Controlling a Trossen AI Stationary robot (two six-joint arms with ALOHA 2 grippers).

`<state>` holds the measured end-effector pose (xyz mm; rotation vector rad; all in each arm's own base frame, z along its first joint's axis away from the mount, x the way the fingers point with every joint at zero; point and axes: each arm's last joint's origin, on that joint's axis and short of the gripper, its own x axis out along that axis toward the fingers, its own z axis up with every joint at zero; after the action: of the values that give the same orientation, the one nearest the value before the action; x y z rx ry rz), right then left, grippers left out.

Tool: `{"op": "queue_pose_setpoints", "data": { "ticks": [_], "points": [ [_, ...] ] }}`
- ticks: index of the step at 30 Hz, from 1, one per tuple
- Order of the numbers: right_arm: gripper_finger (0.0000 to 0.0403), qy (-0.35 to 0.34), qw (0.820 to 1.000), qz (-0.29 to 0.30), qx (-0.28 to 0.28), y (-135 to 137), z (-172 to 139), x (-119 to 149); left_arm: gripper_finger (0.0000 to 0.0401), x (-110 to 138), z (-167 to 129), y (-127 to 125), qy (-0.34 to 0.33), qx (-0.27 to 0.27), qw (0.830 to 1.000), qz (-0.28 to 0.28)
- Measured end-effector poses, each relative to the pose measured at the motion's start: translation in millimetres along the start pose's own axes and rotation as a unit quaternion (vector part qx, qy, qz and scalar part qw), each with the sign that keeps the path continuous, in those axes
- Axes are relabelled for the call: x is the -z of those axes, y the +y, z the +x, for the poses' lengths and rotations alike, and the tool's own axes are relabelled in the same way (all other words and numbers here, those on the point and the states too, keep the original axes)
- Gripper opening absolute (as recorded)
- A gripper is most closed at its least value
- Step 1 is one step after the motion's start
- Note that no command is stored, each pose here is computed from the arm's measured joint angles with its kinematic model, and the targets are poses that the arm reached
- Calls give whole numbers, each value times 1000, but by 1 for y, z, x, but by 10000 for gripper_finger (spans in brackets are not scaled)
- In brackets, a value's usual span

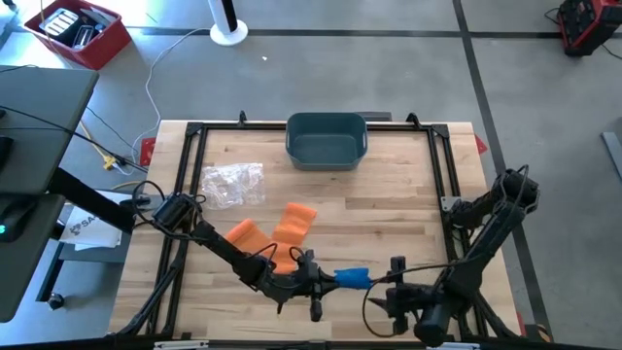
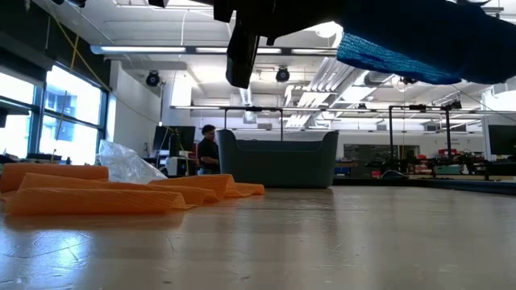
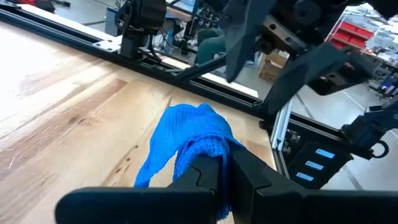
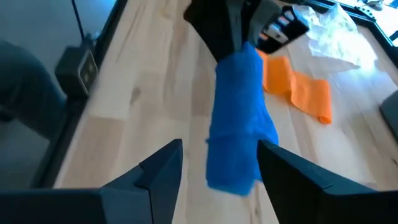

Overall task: Roll bandage
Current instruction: Roll the blue bandage

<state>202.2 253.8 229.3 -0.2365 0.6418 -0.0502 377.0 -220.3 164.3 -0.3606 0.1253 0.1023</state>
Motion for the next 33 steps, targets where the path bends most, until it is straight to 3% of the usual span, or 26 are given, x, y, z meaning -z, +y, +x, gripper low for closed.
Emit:
{"op": "queue_pose_setpoints", "data": {
  "ticks": [10,22,28,33],
  "points": [
    [201,31,999,17,-12,-15,26,-10,6,-3,0,-1,-11,4,1000,-9],
    [201,112,993,-15,-18,-4,70,14,6,-3,0,-1,-14,8,1000,-10],
    [201,149,987,-25,-51,-4,64,18,6,-2,-1,-2,-12,10,1000,-1],
    [201,206,978,-4,-20,-13,40,27,6,-2,-1,-2,-13,7,1000,0]
  ]
}}
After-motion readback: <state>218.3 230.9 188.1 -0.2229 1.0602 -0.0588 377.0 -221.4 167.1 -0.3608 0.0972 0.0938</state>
